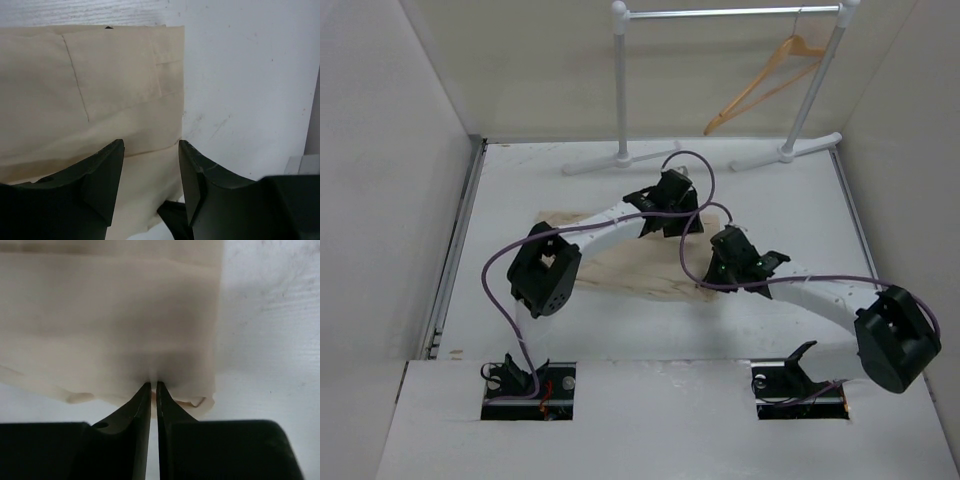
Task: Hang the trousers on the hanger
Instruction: Fold the trousers at the center of the board.
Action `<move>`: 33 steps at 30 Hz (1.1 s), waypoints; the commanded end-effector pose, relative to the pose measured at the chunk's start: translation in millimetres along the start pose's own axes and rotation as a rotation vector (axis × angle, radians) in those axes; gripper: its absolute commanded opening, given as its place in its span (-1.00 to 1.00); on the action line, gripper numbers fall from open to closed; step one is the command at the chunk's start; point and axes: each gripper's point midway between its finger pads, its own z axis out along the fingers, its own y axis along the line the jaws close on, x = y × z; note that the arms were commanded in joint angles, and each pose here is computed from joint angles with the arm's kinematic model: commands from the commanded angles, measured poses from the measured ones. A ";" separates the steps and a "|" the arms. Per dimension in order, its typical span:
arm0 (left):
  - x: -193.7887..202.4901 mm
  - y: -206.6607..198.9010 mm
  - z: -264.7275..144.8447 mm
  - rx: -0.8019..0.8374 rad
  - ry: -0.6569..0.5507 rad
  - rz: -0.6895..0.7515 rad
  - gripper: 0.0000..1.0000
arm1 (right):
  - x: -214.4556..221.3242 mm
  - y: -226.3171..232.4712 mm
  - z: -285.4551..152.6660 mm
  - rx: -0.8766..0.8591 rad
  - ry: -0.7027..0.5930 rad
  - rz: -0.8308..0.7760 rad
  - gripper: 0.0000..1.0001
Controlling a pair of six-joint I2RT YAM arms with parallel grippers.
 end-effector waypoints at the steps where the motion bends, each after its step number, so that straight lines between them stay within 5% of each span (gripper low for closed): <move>1: -15.4 -9.7 8.8 0.037 -0.028 -0.020 -0.10 | 16.7 -15.9 13.1 0.030 0.006 0.016 -0.72; 5: -16.6 -9.5 7.1 0.039 -0.030 -0.026 -0.10 | 24.0 -27.2 18.2 0.037 0.004 0.033 -0.71; 12: -17.9 0.3 -29.0 0.040 -0.060 -0.043 -0.10 | -5.7 16.9 -42.2 -0.151 -0.063 0.014 -0.31; 15: -20.6 8.6 -43.6 0.036 -0.080 -0.065 -0.14 | -24.0 38.9 -60.6 -0.256 -0.107 0.029 -0.56; 21: -17.9 32.9 -52.2 0.006 -0.079 -0.111 -0.16 | -49.5 68.7 -16.5 -0.409 -0.088 0.096 -0.76; 28: -16.9 58.3 -61.8 -0.027 -0.085 -0.148 -0.17 | -1.3 19.1 43.0 -0.351 0.003 0.213 -0.75; 31: -18.9 60.1 -65.3 -0.031 -0.094 -0.151 -0.17 | 6.1 19.6 45.8 -0.377 0.033 0.241 -0.65; 33: -22.7 59.1 -68.6 -0.027 -0.103 -0.153 -0.17 | -4.3 33.2 33.4 -0.426 0.009 0.230 -0.37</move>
